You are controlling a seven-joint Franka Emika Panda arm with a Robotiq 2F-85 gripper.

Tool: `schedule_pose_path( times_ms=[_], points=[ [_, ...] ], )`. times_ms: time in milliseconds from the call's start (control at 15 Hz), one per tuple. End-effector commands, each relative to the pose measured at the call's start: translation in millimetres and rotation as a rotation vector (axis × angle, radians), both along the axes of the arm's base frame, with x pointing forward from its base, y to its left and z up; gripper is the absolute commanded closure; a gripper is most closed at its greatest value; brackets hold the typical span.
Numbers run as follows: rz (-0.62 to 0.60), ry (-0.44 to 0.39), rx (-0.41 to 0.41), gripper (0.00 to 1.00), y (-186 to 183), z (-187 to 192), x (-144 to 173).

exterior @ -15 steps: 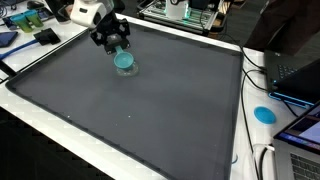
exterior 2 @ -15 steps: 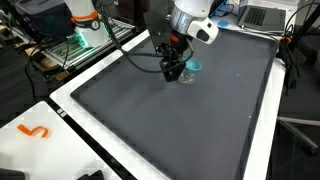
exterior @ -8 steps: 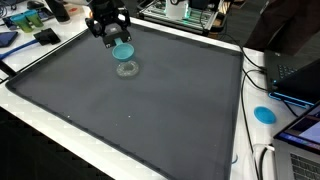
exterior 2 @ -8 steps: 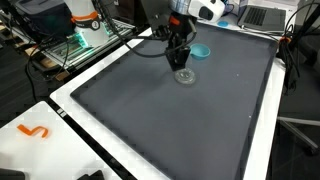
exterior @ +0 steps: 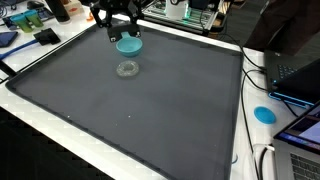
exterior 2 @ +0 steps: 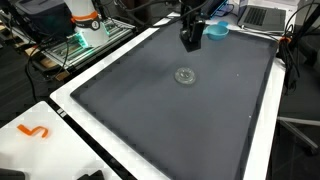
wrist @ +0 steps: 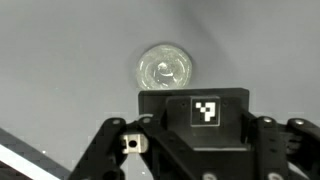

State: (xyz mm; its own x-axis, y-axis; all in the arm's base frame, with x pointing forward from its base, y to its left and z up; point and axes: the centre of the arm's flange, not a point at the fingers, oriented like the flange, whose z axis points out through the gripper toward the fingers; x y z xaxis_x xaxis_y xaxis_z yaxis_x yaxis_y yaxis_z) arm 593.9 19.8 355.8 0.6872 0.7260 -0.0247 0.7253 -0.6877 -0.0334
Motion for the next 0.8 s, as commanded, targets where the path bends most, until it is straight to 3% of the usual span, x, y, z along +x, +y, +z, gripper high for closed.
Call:
schedule_pose_path(
  times_ms=[0,400,733],
  points=[
    [-0.058,-0.078,-0.032,0.69,32.8,5.8,-10.8],
    [-0.113,-0.168,-0.122,0.69,79.3,-3.9,-5.5],
    [-0.134,-0.176,-0.2,0.69,96.4,-11.3,-6.9]
  ],
)
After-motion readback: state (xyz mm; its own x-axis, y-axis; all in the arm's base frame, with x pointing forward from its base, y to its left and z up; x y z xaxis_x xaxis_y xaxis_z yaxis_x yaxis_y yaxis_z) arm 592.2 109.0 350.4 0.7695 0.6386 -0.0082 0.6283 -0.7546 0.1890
